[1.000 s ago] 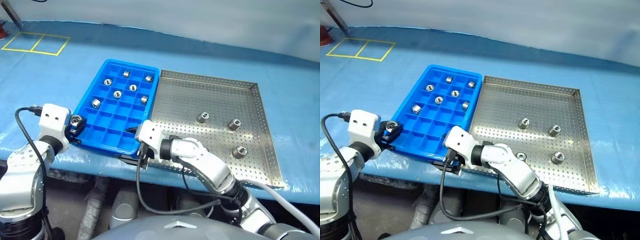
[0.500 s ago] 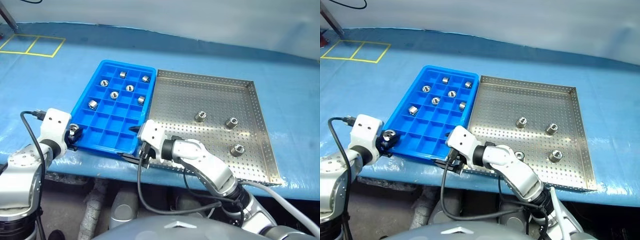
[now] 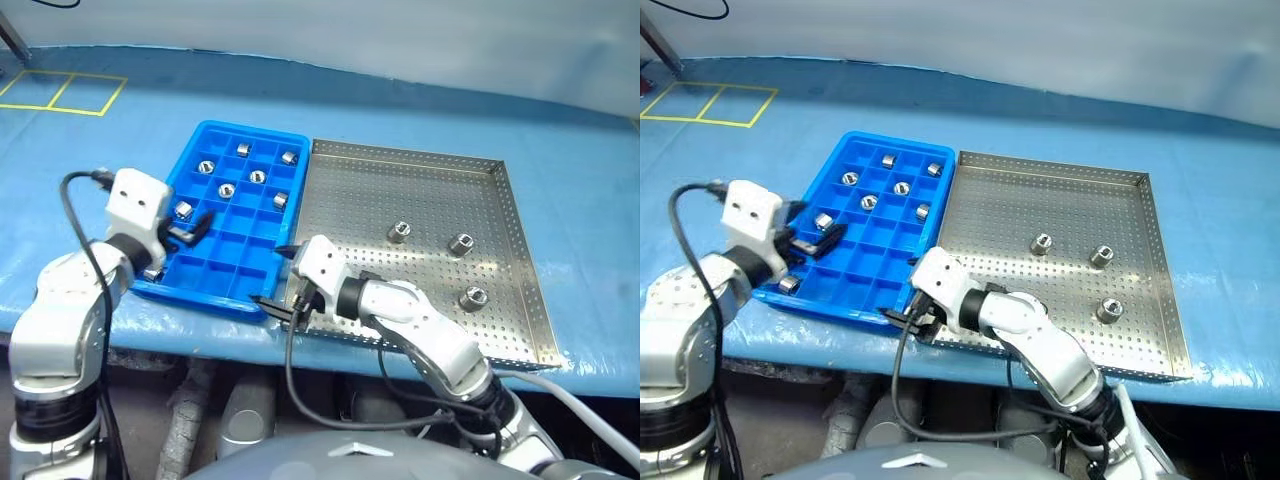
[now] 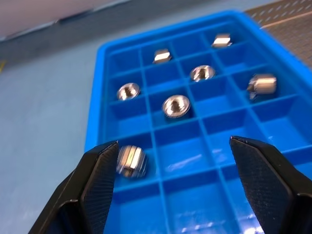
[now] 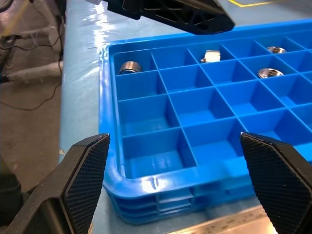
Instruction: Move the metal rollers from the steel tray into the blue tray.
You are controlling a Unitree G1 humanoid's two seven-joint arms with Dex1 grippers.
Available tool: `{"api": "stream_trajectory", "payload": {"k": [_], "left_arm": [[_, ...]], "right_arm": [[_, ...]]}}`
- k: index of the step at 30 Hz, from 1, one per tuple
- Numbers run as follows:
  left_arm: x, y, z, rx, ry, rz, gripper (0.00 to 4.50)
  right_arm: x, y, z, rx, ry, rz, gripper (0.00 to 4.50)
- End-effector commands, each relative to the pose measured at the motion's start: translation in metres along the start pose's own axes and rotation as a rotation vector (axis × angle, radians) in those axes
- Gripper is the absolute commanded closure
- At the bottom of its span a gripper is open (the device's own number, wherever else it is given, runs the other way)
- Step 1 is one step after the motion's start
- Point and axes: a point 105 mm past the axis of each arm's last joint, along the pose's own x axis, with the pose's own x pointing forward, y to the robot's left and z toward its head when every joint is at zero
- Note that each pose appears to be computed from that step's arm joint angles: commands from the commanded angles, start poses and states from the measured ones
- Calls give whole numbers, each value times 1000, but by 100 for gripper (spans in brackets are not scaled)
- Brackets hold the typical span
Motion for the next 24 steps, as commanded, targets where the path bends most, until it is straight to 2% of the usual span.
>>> {"api": "stream_trajectory", "payload": {"k": [1, 3, 6, 8, 13, 18, 24], "left_arm": [[20, -47, 17, 28, -121, -354, 45], [33, -71, 18, 27, -135, -532, 45], [50, -78, 21, 17, -145, -604, 45], [72, -80, 20, 75, -112, -596, 45], [121, -84, 29, 80, -89, -569, 45], [150, -109, 32, 150, -53, -676, 45], [180, -128, 25, 191, 12, -678, 45]], "right_arm": [[-17, -2, 7, -16, -21, -41, 0], [-29, -3, 1, -6, 7, -72, 0], [-41, -2, -3, 3, 30, -97, 0], [-52, -1, -5, 14, 49, -128, 0], [-75, -8, -15, 30, 110, -240, 0], [-85, -17, -19, 48, 126, -336, 0], [-86, -20, -18, 62, 114, -388, 0]]}}
